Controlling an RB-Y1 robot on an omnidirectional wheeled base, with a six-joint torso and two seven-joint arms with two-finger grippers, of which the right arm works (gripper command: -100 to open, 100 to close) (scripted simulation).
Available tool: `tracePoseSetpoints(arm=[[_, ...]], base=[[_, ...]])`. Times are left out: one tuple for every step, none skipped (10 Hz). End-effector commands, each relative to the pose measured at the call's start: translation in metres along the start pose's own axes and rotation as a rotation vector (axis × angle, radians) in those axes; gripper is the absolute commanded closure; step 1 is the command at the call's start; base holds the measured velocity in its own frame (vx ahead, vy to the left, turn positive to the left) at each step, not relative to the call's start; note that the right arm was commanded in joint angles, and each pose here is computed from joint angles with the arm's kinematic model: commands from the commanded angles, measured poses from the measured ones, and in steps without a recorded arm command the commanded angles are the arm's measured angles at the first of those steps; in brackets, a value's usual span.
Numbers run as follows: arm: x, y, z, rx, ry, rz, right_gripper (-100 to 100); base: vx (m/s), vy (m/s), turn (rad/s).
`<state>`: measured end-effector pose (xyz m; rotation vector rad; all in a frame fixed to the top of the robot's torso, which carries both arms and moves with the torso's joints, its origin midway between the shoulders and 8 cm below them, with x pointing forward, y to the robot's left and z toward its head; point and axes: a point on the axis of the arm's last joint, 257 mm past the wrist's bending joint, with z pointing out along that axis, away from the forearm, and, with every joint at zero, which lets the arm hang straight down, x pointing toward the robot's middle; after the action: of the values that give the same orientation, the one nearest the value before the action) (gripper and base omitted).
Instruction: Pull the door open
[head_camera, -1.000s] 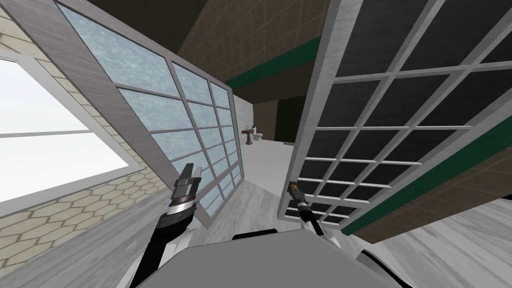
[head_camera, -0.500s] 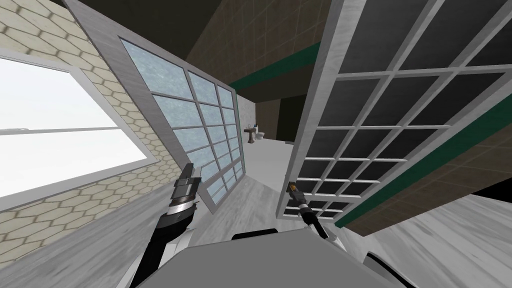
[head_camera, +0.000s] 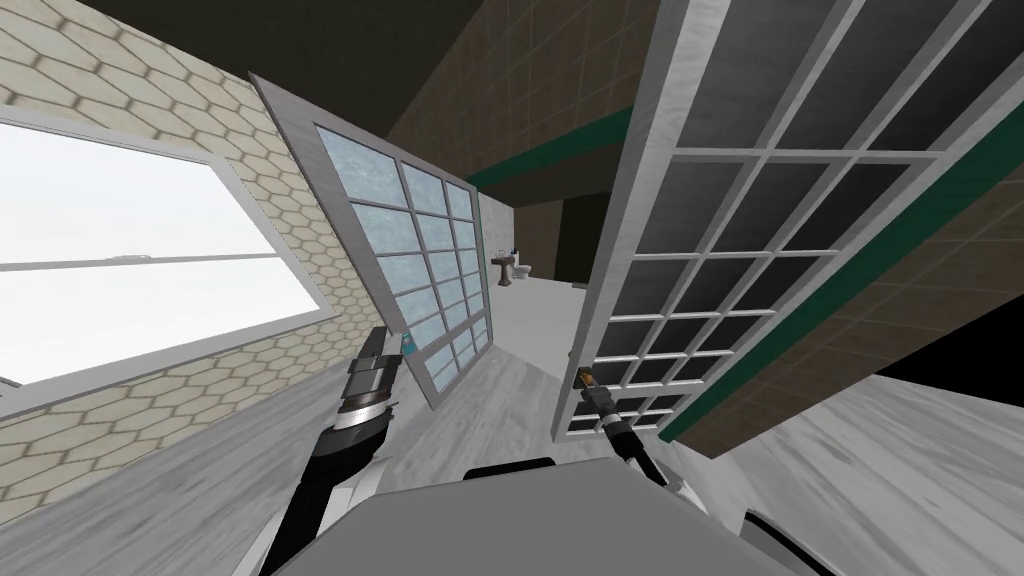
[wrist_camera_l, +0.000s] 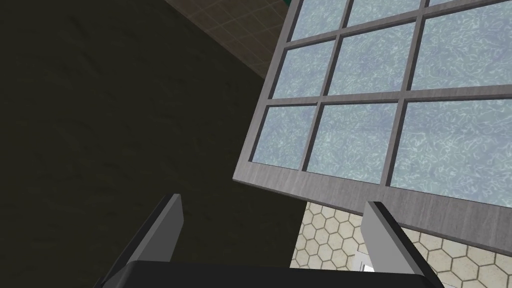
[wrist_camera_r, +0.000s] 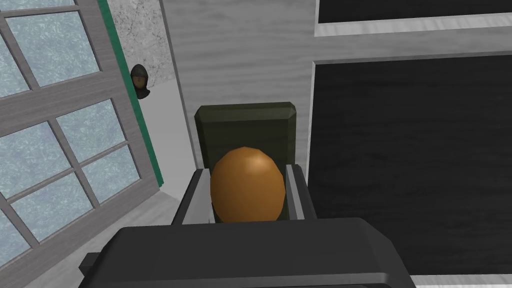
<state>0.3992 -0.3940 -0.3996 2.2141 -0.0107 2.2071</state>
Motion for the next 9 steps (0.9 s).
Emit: tracePoseSetpoints(arm=[[-0.001, -0.004, -0.0081, 0.031, 0.001, 0.002, 100], [0.000, -0.005, -0.0128, 0.051, 0.003, 0.002, 100], [0.000, -0.006, -0.0176, 0.071, 0.004, 0.003, 100], [0.001, -0.007, -0.0221, 0.089, 0.004, 0.003, 100], [0.001, -0.009, -0.0275, 0.111, 0.004, 0.005, 100], [0.001, -0.009, -0.0236, 0.098, 0.003, 0.003, 100], [-0.001, -0.008, -0.0324, 0.115, 0.000, 0.004, 100], [-0.001, -0.008, -0.0342, 0.119, 0.000, 0.004, 100], [0.000, -0.008, -0.0380, 0.127, 0.001, 0.004, 100]], base=[[-0.197, -0.066, 0.064], [-0.184, -0.072, 0.084], [-0.186, -0.084, 0.080], [-0.192, -0.077, 0.075], [-0.224, -0.054, 0.086], [-0.105, -0.021, 0.013], [-0.166, -0.053, 0.143], [-0.216, -0.068, 0.180], [-0.178, -0.079, 0.121]])
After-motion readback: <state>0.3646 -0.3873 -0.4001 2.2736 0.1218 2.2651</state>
